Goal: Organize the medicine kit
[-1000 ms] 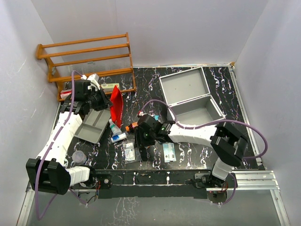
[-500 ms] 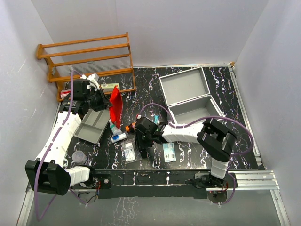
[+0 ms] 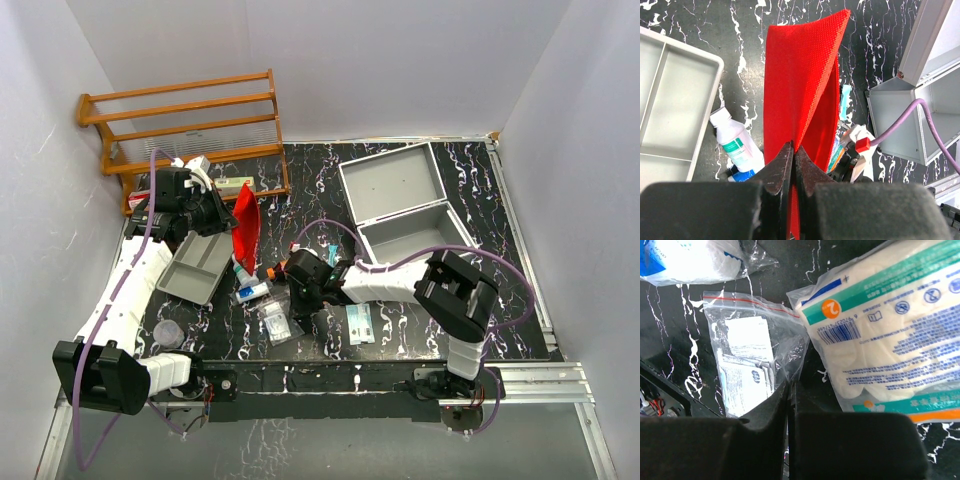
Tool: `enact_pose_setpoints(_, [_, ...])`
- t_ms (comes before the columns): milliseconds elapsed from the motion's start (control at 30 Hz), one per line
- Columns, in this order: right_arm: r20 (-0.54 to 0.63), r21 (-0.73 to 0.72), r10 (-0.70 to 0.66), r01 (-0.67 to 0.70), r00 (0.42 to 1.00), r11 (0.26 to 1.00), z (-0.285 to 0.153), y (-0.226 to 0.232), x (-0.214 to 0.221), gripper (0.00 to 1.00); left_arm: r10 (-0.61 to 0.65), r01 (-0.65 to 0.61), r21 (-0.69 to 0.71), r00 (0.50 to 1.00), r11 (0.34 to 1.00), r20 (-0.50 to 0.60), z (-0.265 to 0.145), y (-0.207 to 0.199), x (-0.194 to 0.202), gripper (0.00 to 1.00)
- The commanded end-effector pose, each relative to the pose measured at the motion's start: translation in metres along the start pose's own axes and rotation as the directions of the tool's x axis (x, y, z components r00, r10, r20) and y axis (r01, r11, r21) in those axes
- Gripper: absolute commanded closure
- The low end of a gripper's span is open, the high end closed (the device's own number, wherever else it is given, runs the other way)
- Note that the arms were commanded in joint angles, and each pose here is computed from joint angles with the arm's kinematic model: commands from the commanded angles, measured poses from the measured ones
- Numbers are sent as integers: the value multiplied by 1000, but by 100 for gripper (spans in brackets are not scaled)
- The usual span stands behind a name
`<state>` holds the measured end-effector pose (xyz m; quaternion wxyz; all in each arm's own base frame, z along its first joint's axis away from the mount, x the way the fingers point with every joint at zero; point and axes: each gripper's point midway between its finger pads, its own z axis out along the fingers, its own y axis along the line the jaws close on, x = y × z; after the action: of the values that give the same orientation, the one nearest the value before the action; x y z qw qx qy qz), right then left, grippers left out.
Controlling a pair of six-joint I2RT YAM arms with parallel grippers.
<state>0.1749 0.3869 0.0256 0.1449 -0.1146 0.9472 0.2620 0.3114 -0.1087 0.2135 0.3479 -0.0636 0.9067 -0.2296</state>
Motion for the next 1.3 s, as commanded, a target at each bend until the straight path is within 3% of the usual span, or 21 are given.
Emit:
enact_pose_setpoints(0, [112, 11, 16, -17, 994, 1000, -20, 7, -23, 100, 29, -30, 31, 999, 999, 33, -14, -11, -10, 100])
enact_pose_setpoints(400, [299, 7, 80, -86, 951, 996, -93, 15, -57, 100, 37, -37, 7, 999, 999, 40, -7, -4, -10, 100])
enact_pose_setpoints(900, [590, -108, 158, -117, 791, 987, -186, 62, -141, 100, -9, 8, 50, 1000, 999, 18, 11, -10, -11, 100])
enact_pose_setpoints(1100, [666, -190, 202, -99, 718, 977, -211, 98, -180, 100, -62, 63, 121, 998, 991, -17, 15, -21, -2, 100])
enact_pose_setpoints(1267, [696, -209, 191, -58, 692, 976, -221, 125, -206, 100, -78, 81, 115, 996, 990, -32, 20, -19, 2, 100])
